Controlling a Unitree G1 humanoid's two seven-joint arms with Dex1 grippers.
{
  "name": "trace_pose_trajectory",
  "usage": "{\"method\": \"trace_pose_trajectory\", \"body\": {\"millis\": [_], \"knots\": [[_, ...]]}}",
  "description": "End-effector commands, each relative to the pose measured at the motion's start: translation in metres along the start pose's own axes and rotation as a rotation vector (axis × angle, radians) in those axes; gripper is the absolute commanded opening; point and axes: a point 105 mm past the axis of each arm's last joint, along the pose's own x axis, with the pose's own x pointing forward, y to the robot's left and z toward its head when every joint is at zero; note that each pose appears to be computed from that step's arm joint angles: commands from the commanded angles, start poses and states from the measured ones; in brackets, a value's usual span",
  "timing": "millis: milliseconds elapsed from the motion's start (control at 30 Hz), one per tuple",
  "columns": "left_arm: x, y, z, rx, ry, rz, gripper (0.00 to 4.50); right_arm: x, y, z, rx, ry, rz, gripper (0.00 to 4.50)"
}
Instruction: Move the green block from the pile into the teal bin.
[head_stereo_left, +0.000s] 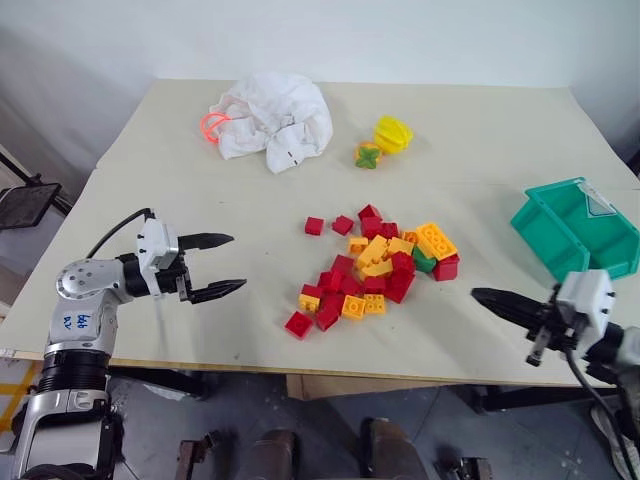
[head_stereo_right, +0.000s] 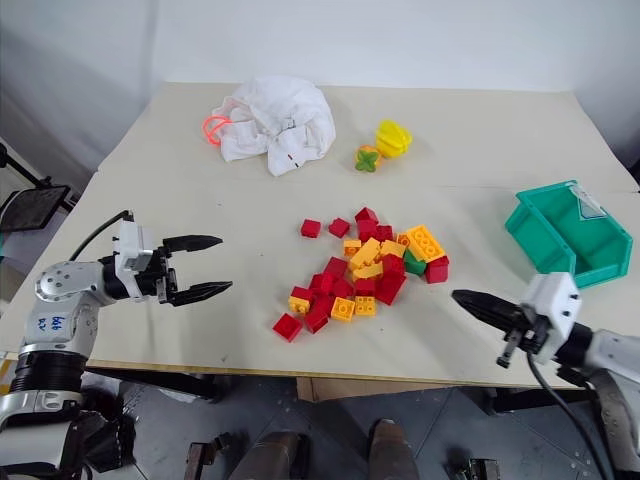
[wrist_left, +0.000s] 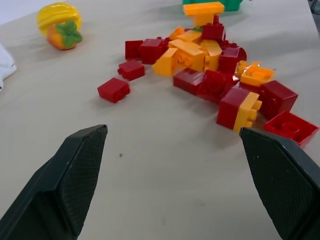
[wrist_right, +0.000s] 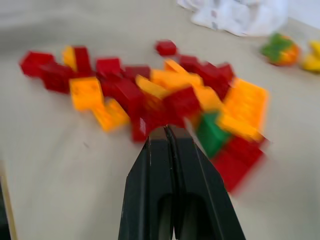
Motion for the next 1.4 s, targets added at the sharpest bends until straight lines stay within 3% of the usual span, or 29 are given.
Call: {"method": "trace_pose_trajectory", "body": {"millis": [33,167,300,467,567,767,1000,1200,1400], "knots": [[0.006,0.002,0.017,0.05,-0.041,0.005,4.5,0.02,0.013,0.012,0.024,-0.034,0.067,0.02],[0.019,-0.009,0.025,0.046,-0.077,-0.051,4.5,0.059,0.03,0.008,0.095,0.009,0.149,0.02],[0.032,-0.016,0.028,0.036,-0.108,-0.059,4.5,0.086,0.018,-0.003,0.082,0.04,0.097,0.02],[0.042,-0.016,0.025,0.038,-0.115,-0.018,4.5,0.096,-0.046,-0.008,0.09,0.001,-0.125,0.02],[0.046,-0.019,0.025,0.03,-0.127,-0.009,4.5,0.089,-0.074,-0.021,0.061,0.058,-0.208,0.02],[0.05,-0.019,0.025,0.02,-0.142,0.009,4.5,0.071,-0.116,-0.014,0.102,-0.01,-0.373,0.02],[0.051,-0.021,0.021,0.017,-0.13,0.006,4.5,0.061,-0.099,-0.034,0.103,0.071,-0.312,0.02],[0.049,-0.022,0.019,0.016,-0.124,0.008,4.5,0.024,-0.08,-0.044,0.094,0.185,-0.267,0.02],[0.042,-0.023,0.018,0.026,-0.117,0.0,4.5,-0.034,-0.074,-0.015,0.055,0.08,-0.299,0.02]]}}
